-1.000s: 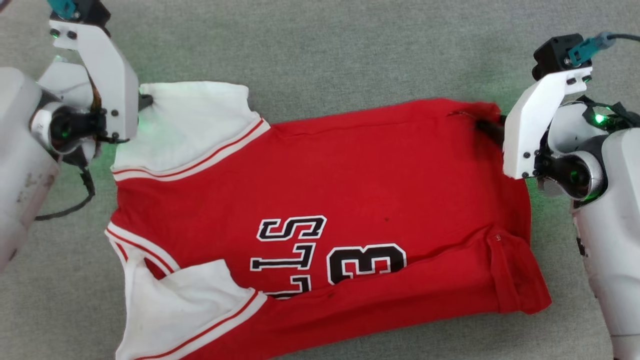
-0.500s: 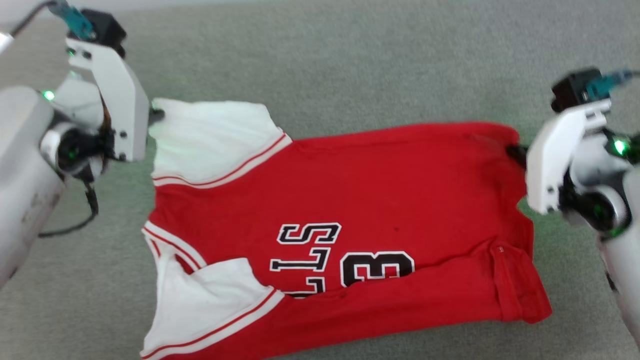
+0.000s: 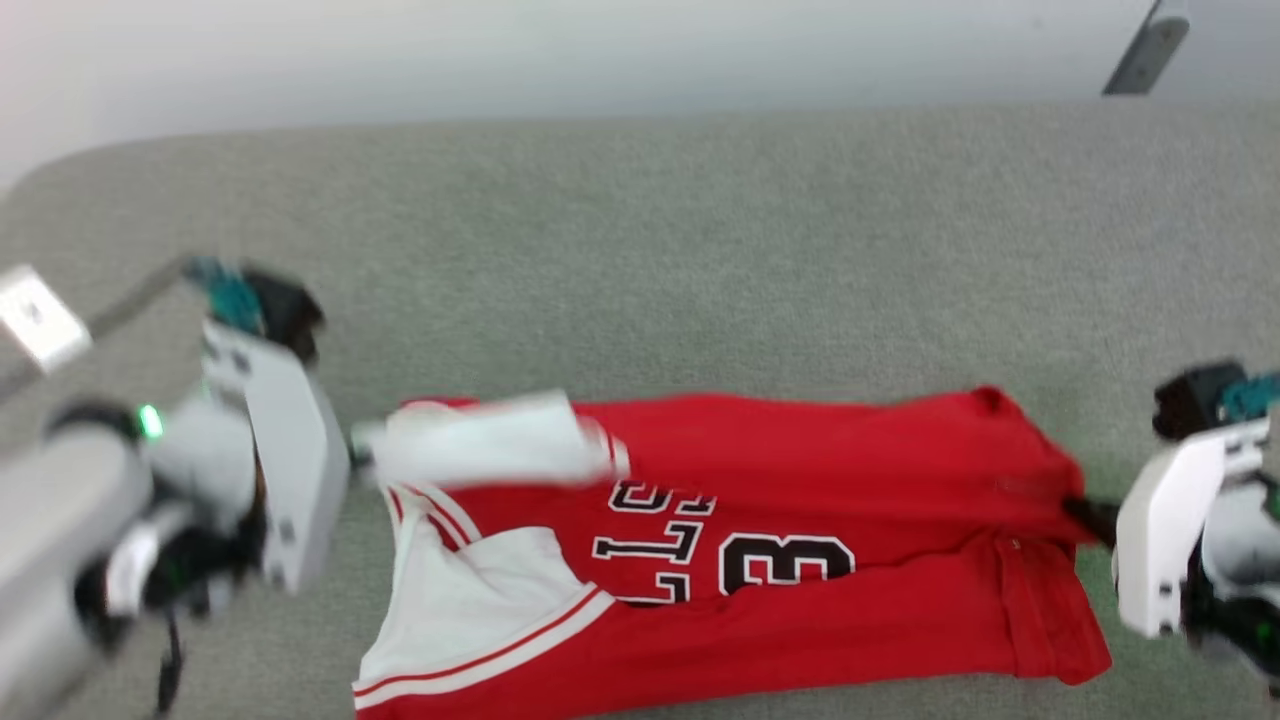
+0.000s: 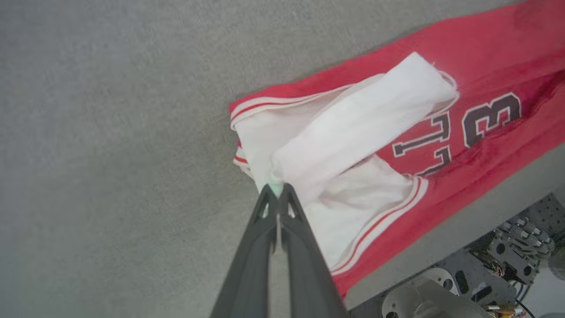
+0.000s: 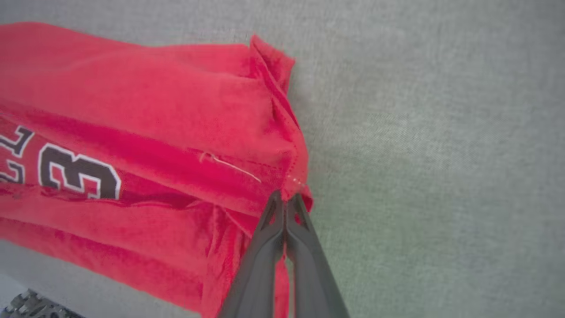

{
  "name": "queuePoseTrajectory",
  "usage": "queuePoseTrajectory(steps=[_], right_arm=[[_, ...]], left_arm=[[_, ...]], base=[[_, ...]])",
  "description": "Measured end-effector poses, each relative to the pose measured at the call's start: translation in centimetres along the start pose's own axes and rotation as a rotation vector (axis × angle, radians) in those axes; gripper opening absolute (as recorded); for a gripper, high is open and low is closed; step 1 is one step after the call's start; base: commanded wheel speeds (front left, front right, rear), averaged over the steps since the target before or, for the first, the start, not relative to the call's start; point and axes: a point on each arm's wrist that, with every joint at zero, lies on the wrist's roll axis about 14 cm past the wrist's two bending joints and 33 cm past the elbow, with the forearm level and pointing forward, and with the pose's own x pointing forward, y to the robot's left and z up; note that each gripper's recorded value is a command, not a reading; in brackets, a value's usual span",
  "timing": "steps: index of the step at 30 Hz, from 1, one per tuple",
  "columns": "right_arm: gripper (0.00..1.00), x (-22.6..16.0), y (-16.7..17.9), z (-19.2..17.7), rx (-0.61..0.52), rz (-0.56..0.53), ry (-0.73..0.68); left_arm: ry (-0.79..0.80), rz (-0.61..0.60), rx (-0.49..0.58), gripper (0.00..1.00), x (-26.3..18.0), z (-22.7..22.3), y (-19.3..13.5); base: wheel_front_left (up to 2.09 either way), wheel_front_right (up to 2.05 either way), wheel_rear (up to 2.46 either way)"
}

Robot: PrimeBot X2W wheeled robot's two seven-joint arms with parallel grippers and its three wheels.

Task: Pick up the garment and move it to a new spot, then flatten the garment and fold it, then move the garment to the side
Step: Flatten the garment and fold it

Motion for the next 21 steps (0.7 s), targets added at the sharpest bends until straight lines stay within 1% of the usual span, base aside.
queuePoseTrajectory(steps=[4, 8, 10, 15, 17, 18, 19, 20, 21], right_arm=[[0.0, -0.7, 0.9, -2.2, 0.01, 0.017, 0.054], [0.0, -0.9, 1.6, -4.0, 0.017, 0.032, 0.112], [0.0, -0.8, 2.1, -4.9, 0.02, 0.041, 0.144], [0.0, -0.5, 2.4, -5.3, 0.032, 0.04, 0.168], [0.38, -0.4, 2.6, -5.5, 0.034, 0.041, 0.178], [0.68, -0.3, 2.7, -5.5, 0.035, 0.04, 0.18], [1.0, -0.3, 2.7, -5.3, 0.034, 0.04, 0.176], [1.0, -0.3, 2.9, -5.0, 0.035, 0.042, 0.168], [1.0, -0.3, 3.0, -4.7, 0.038, 0.046, 0.159]], left_arm=[[0.06, -0.021, -0.037, 0.0, -1.7, -4.0, -2.2], [0.118, -0.06, -0.093, 0.0, -1.9, -7.6, -4.1], [0.137, -0.077, -0.119, 0.0, -1.6, -8.7, -4.7], [0.176, -0.1, -0.164, 0.0, -0.3, -10.4, -5.2], [0.174, -0.103, -0.171, 0.0, 0.1, -10.5, -5.1], [0.172, -0.102, -0.179, 0.25, 0.3, -10.5, -5.0], [0.16, -0.105, -0.185, 0.56, 0.3, -10.3, -5.0], [0.141, -0.102, -0.188, 1.0, 0.4, -9.9, -4.8], [0.125, -0.097, -0.191, 1.0, 0.3, -9.6, -4.6]], base=[[0.0, 0.0, 0.0], [0.0, 0.0, 0.0], [0.0, 0.0, 0.0], [0.0, 0.0, 0.0], [0.0, 0.0, 0.0], [0.0, 0.0, 0.0], [0.0, 0.0, 0.0], [0.0, 0.0, 0.0], [0.0, 0.0, 0.0]])
